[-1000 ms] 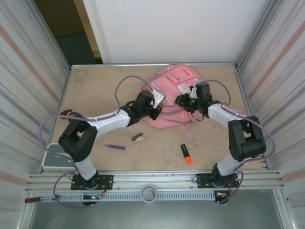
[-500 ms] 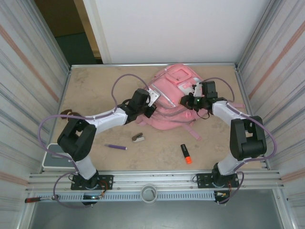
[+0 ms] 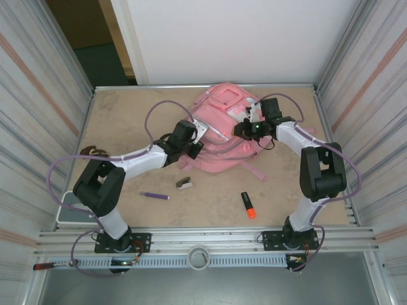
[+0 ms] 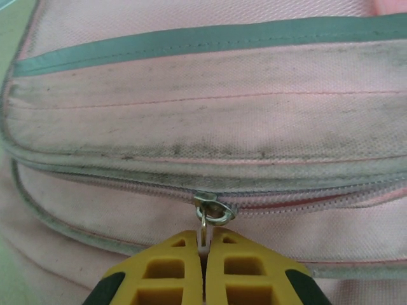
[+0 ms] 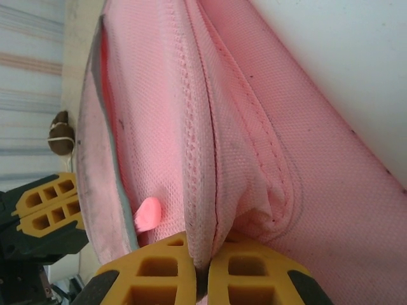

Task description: Pack books, pencil case, and school supplies into a backpack

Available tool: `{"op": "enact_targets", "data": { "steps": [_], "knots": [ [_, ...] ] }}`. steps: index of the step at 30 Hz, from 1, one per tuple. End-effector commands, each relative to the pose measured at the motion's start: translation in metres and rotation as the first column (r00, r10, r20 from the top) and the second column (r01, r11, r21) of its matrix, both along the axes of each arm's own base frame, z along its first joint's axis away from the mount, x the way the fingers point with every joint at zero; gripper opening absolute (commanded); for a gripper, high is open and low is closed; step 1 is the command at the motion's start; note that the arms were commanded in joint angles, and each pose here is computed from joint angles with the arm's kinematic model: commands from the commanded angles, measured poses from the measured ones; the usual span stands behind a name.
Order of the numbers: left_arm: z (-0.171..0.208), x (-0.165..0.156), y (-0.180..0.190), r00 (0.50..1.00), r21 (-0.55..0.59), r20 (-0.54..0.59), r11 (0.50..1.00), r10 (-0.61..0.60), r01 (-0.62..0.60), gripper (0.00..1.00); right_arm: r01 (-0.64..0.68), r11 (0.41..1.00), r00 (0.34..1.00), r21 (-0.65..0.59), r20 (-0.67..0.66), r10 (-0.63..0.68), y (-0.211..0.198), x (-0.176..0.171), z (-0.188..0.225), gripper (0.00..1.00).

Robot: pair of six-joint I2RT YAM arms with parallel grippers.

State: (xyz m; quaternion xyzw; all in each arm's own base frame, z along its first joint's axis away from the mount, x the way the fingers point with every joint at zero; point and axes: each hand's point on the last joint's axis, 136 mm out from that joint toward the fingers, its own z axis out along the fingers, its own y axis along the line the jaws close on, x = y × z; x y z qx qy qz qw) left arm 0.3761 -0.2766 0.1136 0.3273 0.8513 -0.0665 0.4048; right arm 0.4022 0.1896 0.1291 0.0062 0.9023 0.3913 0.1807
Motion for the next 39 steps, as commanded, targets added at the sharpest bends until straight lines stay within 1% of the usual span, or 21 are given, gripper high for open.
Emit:
{"op": "enact_targets", "data": {
  "steps": [1,3,6,8,11,14,16,19,23,26,30,35,37,39],
  "knots": [
    [0.02,-0.013,-0.022,0.999,-0.076,0.015,0.996,-0.036,0.037,0.0,0.005,1.0,0.999,-0.019,0.031,-0.004,-0.021,0.013,0.011,0.02],
    [0.022,-0.021,-0.042,0.997,-0.102,0.006,0.991,-0.083,0.083,0.0,0.022,0.999,0.999,-0.031,0.026,-0.021,-0.027,0.02,0.011,0.07],
    [0.025,-0.03,-0.071,0.989,-0.125,-0.006,0.981,-0.148,0.146,0.0,0.046,0.998,0.999,-0.053,0.017,-0.045,-0.034,0.03,0.013,0.09],
    [0.028,-0.033,-0.085,0.984,-0.132,-0.008,0.976,-0.176,0.174,0.0,0.081,0.993,0.997,-0.09,0.025,-0.079,-0.045,0.034,0.016,0.11],
    [0.028,-0.038,-0.1,0.979,-0.14,-0.017,0.97,-0.204,0.2,0.0,0.145,0.978,0.989,-0.152,0.048,-0.14,-0.064,0.032,0.022,0.23],
    [0.027,-0.04,-0.106,0.976,-0.144,-0.021,0.967,-0.216,0.211,0.0,0.207,0.958,0.978,-0.2,0.076,-0.196,-0.078,0.017,0.024,0.36],
    [0.027,-0.041,-0.107,0.976,-0.146,-0.021,0.966,-0.217,0.212,0.0,0.247,0.948,0.968,-0.201,0.099,-0.231,-0.084,0.002,0.024,0.44],
    [0.027,-0.041,-0.106,0.976,-0.145,-0.018,0.966,-0.217,0.212,0.0,0.278,0.942,0.959,-0.188,0.107,-0.262,-0.087,-0.021,0.02,0.52],
    [0.025,-0.041,-0.104,0.977,-0.135,-0.015,0.968,-0.213,0.209,0.0,0.284,0.943,0.958,-0.172,0.087,-0.272,-0.079,-0.043,0.004,0.57],
    [0.026,-0.041,-0.103,0.977,-0.135,-0.013,0.969,-0.212,0.208,0.0,0.289,0.941,0.957,-0.175,0.075,-0.28,-0.074,-0.049,-0.01,0.57],
    [0.027,-0.042,-0.101,0.978,-0.133,-0.012,0.97,-0.207,0.203,0.0,0.3,0.94,0.954,-0.164,0.067,-0.293,-0.069,-0.044,-0.019,0.56],
    [0.026,-0.042,-0.098,0.98,-0.123,-0.007,0.973,-0.199,0.197,0.0,0.293,0.945,0.956,-0.142,0.063,-0.287,-0.06,-0.035,-0.026,0.48],
    [0.026,-0.041,-0.096,0.981,-0.115,-0.002,0.974,-0.195,0.193,0.0,0.301,0.943,0.954,-0.145,0.064,-0.295,-0.061,-0.033,-0.03,0.4],
    [0.026,-0.041,-0.092,0.982,-0.101,0.009,0.977,-0.187,0.187,0.0,0.314,0.936,0.949,-0.161,0.072,-0.306,-0.067,-0.032,-0.032,0.24]
  ]
}}
